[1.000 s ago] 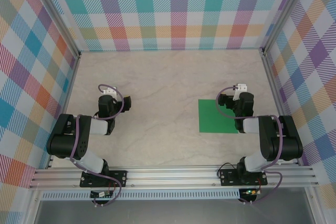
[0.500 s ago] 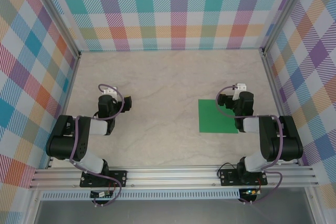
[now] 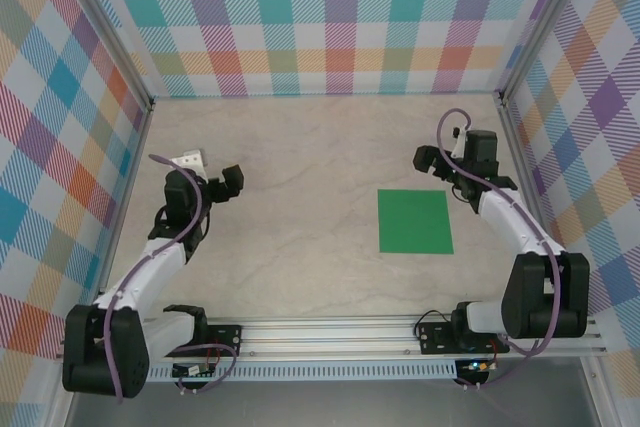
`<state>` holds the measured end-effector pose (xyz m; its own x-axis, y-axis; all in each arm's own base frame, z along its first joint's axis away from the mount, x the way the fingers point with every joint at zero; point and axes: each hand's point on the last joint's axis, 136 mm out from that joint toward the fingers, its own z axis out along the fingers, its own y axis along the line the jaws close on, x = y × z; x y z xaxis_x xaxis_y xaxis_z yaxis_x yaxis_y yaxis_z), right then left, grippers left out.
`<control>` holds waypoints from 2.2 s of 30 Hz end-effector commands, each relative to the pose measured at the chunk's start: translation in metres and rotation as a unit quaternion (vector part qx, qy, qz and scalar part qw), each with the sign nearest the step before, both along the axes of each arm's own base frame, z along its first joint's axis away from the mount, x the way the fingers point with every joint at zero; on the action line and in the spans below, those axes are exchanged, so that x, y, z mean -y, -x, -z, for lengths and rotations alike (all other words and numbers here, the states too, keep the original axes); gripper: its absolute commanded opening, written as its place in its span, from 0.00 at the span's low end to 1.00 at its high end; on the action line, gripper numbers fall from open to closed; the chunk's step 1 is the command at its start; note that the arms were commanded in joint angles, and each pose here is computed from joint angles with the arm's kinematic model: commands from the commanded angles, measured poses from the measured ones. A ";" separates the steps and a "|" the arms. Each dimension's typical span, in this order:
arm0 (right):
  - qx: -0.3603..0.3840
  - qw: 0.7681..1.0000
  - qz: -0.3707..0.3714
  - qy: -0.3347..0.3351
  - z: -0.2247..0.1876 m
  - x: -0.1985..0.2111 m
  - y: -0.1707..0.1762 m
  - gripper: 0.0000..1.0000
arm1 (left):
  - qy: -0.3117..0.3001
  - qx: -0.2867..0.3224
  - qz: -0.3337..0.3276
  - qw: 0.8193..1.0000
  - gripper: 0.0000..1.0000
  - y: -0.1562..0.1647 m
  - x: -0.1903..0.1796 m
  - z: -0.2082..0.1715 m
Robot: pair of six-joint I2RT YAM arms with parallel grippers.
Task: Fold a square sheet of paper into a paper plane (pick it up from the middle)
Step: Move the square sheet of paper to the center of the table.
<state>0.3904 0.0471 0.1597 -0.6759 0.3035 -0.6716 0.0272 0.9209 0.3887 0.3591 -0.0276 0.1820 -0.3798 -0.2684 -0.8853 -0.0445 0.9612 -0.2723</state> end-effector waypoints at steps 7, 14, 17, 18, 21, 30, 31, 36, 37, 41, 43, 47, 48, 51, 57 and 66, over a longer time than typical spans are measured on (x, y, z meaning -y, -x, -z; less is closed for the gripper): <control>-0.211 0.962 -0.010 -0.173 0.064 -0.049 0.061 1.00 | 0.093 -0.042 -0.160 0.982 1.00 0.059 -0.043 0.004; -0.259 0.951 -0.011 -0.168 0.090 -0.061 0.077 0.99 | 0.154 -0.069 -0.087 0.982 1.00 0.071 -0.012 0.016; -0.277 0.948 -0.014 -0.156 0.097 -0.070 0.076 1.00 | 0.167 -0.089 -0.083 0.978 1.00 0.073 -0.007 0.024; -0.280 0.948 -0.015 -0.148 0.098 -0.072 0.074 1.00 | 0.167 -0.093 -0.080 0.978 1.00 0.073 -0.006 0.027; -0.294 0.948 -0.008 -0.123 0.106 -0.076 0.071 1.00 | 0.169 -0.103 -0.062 0.978 1.00 0.074 0.001 0.030; -0.340 0.936 0.011 -0.088 0.139 -0.087 0.076 0.99 | 0.185 -0.128 -0.004 0.974 1.00 0.076 0.022 0.030; -0.344 0.935 0.009 -0.086 0.142 -0.091 0.077 0.98 | 0.186 -0.130 -0.001 0.974 1.00 0.077 0.023 0.031; -0.364 0.929 -0.021 -0.072 0.157 -0.123 0.091 0.97 | 0.199 -0.155 0.009 0.968 1.00 0.080 0.030 0.039; -0.365 0.928 -0.027 -0.067 0.159 -0.129 0.093 0.97 | 0.201 -0.160 0.008 0.966 1.00 0.081 0.030 0.041; -0.376 0.924 -0.046 -0.052 0.166 -0.161 0.102 0.96 | 0.219 -0.177 0.014 0.960 1.00 0.083 0.036 0.049; -0.380 0.922 -0.049 -0.054 0.167 -0.176 0.104 0.96 | 0.227 -0.187 0.020 0.956 1.00 0.085 0.040 0.054; -0.358 0.929 -0.063 -0.077 0.148 -0.202 0.096 0.95 | 0.253 -0.199 0.040 0.946 1.00 0.086 0.051 0.058; -0.347 0.933 -0.063 -0.075 0.139 -0.202 0.092 0.95 | 0.256 -0.204 0.044 0.944 1.00 0.087 0.053 0.059; -0.312 0.947 -0.064 -0.047 0.116 -0.192 0.079 0.95 | 0.261 -0.215 0.054 0.939 1.00 0.089 0.059 0.062; -0.303 0.952 -0.042 -0.021 0.112 -0.161 0.072 0.95 | 0.270 -0.238 0.074 0.930 1.00 0.089 0.076 0.071; -0.345 0.938 -0.025 -0.035 0.148 -0.143 0.096 0.94 | 0.247 -0.258 0.076 0.931 1.00 0.090 0.092 0.085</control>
<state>0.3184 0.1963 0.0302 -0.9507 0.2857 -0.1207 0.2217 0.8981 0.3800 0.2661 -0.1171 0.0979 -0.7963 -0.4959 -0.3464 -0.1659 0.7297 -0.6634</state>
